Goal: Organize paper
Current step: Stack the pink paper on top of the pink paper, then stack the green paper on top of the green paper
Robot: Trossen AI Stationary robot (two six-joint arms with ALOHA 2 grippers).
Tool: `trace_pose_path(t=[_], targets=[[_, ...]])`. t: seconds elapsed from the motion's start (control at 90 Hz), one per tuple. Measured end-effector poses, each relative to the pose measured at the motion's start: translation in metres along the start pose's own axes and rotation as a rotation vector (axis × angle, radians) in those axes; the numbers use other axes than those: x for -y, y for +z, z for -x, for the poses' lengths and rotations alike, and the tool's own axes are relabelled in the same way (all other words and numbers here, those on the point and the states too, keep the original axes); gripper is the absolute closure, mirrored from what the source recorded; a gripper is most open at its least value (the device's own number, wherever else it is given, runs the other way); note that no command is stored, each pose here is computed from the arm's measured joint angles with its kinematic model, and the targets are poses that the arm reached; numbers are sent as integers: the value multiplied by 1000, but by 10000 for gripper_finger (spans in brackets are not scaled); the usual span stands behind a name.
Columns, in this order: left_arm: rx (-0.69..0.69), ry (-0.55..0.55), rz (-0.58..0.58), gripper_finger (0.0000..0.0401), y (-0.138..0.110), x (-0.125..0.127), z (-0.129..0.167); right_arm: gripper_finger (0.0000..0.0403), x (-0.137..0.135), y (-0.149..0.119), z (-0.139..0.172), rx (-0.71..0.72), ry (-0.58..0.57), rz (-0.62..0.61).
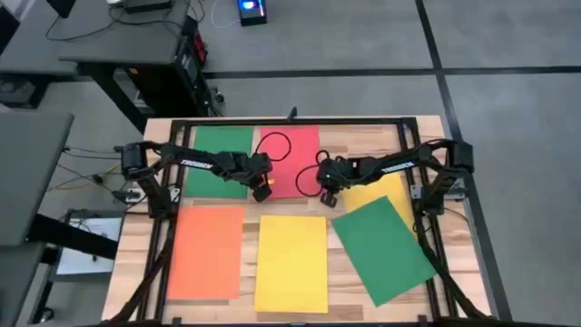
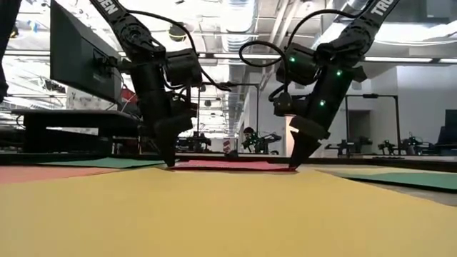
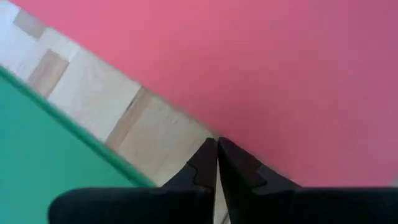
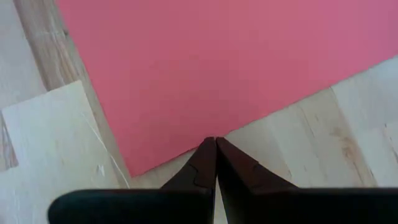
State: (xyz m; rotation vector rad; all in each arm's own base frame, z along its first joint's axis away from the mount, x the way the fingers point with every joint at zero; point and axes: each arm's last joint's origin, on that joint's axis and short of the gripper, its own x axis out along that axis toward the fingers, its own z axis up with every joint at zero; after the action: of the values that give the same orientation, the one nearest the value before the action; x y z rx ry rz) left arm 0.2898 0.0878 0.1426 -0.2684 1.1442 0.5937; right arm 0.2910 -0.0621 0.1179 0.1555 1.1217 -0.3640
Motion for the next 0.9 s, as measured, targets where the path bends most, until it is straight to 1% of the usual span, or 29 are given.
trace_pose_path(t=[0.178, 0.3, 0.411, 0.522, 0.7, 0.8, 0.9], targets=[[24, 25, 3, 401, 1, -2, 5, 403, 1, 0, 7, 10, 1, -2], [27, 33, 1, 401, 1, -2, 6, 403, 3, -3, 19, -9, -19, 4], [38, 31, 3, 401, 4, -2, 8, 403, 4, -3, 38, 7, -47, -4], [98, 22, 11, 401, 15, 0, 21, 403, 2, -5, 61, 28, -45, -18], [226, 66, 29, 401, 22, 8, 54, 403, -19, -15, 108, 112, 25, 29], [306, 35, 12, 401, 23, 18, 71, 403, -38, -27, 129, 131, 84, 56], [407, -26, -62, 401, 29, 37, 85, 403, -57, -43, 144, 110, 141, 81]])
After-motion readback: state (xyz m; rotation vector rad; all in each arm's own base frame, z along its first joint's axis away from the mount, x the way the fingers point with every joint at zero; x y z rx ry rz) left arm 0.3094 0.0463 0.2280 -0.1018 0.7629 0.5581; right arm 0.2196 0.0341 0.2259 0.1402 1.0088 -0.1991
